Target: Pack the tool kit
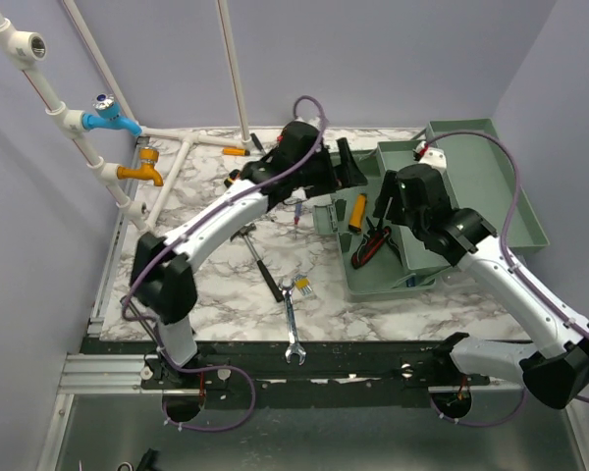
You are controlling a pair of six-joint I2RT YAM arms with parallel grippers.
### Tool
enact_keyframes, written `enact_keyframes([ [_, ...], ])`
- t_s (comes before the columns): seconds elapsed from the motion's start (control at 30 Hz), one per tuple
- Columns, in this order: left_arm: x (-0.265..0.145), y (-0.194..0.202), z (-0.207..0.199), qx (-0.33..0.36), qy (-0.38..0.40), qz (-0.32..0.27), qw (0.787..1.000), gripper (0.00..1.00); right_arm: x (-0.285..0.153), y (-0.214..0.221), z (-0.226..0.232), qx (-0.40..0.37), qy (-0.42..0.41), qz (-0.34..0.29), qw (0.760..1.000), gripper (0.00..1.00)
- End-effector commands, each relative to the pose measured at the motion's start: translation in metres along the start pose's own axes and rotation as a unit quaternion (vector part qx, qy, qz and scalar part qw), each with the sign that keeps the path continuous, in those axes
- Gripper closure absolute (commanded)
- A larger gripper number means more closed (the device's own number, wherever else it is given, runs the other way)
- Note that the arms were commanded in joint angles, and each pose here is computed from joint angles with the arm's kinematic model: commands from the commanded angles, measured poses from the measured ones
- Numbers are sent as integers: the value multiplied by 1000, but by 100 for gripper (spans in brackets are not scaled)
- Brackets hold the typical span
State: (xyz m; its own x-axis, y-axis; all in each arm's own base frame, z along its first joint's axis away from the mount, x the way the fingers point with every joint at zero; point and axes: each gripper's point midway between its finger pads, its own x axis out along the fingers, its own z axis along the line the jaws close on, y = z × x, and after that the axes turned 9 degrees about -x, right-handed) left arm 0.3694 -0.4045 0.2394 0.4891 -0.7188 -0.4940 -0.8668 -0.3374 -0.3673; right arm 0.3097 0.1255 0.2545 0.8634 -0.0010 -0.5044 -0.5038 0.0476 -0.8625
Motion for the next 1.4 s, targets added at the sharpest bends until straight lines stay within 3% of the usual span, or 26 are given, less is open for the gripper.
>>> enact_keyframes([
  [0.0,-84,-38,25,50,-25,-80,995,1,1,-4,26,-7,-54,27,998,28],
  [0.17,-133,-29,85,62,-81,-108,989,1,13,2,52,-2,-97,50,994,29],
  [0.27,-154,-15,133,59,-162,-125,977,1,19,8,77,-1,-139,69,988,31],
  [0.47,-184,7,214,10,-271,-169,948,3,22,22,134,-25,-190,88,978,34],
  [0.67,-204,21,262,-48,-330,-190,924,11,12,49,194,-70,-239,104,963,35],
  [0.87,-217,27,282,-71,-339,-209,915,14,8,104,226,-107,-277,142,944,38],
  [1.03,-188,31,271,-89,-288,-178,937,14,5,116,225,-104,-280,137,944,40],
  [1.37,-143,34,276,-111,-307,-132,936,16,-9,150,197,-118,-275,170,939,43],
])
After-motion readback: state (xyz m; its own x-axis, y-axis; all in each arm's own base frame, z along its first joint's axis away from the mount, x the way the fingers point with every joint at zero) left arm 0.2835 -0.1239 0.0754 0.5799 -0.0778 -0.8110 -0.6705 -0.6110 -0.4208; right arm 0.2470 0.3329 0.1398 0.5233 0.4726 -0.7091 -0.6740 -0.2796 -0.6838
